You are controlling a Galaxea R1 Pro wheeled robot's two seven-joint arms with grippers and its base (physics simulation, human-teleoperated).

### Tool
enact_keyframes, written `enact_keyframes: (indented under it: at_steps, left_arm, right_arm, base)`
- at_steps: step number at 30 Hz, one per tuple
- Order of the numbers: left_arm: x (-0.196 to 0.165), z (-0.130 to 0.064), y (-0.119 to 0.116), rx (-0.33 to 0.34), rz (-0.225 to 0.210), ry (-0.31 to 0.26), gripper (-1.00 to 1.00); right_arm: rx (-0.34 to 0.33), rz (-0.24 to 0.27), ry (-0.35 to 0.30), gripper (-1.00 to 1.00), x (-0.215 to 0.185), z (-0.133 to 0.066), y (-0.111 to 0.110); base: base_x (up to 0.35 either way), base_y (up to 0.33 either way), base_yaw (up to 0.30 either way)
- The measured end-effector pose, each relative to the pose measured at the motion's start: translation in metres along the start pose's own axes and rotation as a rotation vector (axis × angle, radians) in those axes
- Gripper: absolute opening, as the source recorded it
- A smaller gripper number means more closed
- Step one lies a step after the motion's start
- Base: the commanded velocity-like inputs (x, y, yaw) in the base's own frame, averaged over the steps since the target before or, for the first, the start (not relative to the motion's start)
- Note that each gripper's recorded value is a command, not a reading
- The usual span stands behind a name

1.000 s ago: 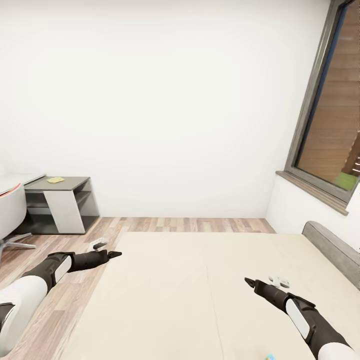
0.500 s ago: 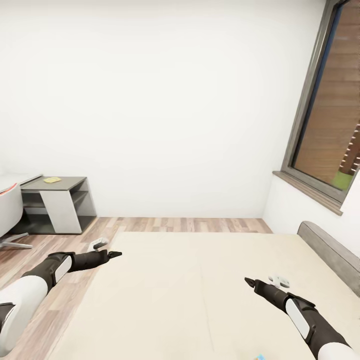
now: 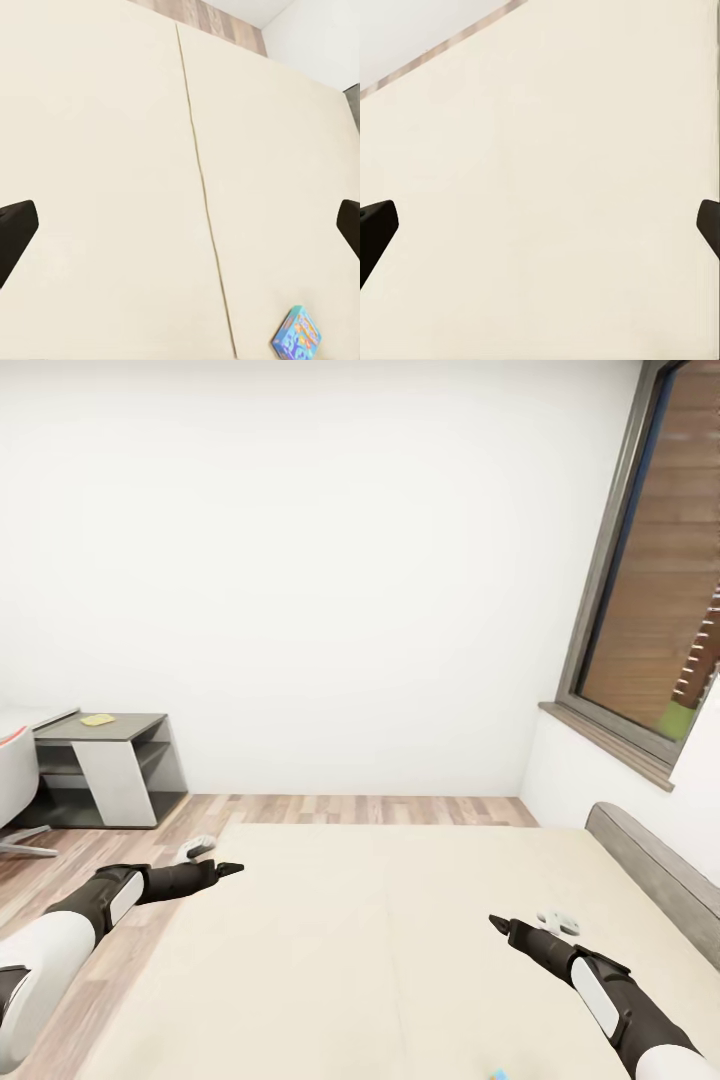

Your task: Put all the toys in the child's room - the three board games (two on the bed and one on the table), the two jigsaw puzzles on the table, and the tennis ball on the table - inside the toy box on the table in the child's room.

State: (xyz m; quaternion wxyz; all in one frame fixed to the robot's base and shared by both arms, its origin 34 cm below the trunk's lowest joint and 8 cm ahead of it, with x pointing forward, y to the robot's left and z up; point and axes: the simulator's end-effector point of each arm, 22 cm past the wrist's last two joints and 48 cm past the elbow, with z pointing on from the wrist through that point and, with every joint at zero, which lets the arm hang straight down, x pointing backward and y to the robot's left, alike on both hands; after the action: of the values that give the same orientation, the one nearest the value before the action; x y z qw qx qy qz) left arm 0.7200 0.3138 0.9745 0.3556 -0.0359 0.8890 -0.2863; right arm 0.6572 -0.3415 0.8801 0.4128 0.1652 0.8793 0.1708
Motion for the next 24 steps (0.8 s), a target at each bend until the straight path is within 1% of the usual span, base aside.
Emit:
enact_keyframes:
  at_steps: [24]
  left_arm:
    - [0.0010,0.0010,0.0008,-0.001,-0.002,0.002,1.00]
  right_arm:
    - [0.001,0.003,0.007,1.00,0.0020,0.0004,-0.0012]
  base:
    - [0.000,-0.138,0.000]
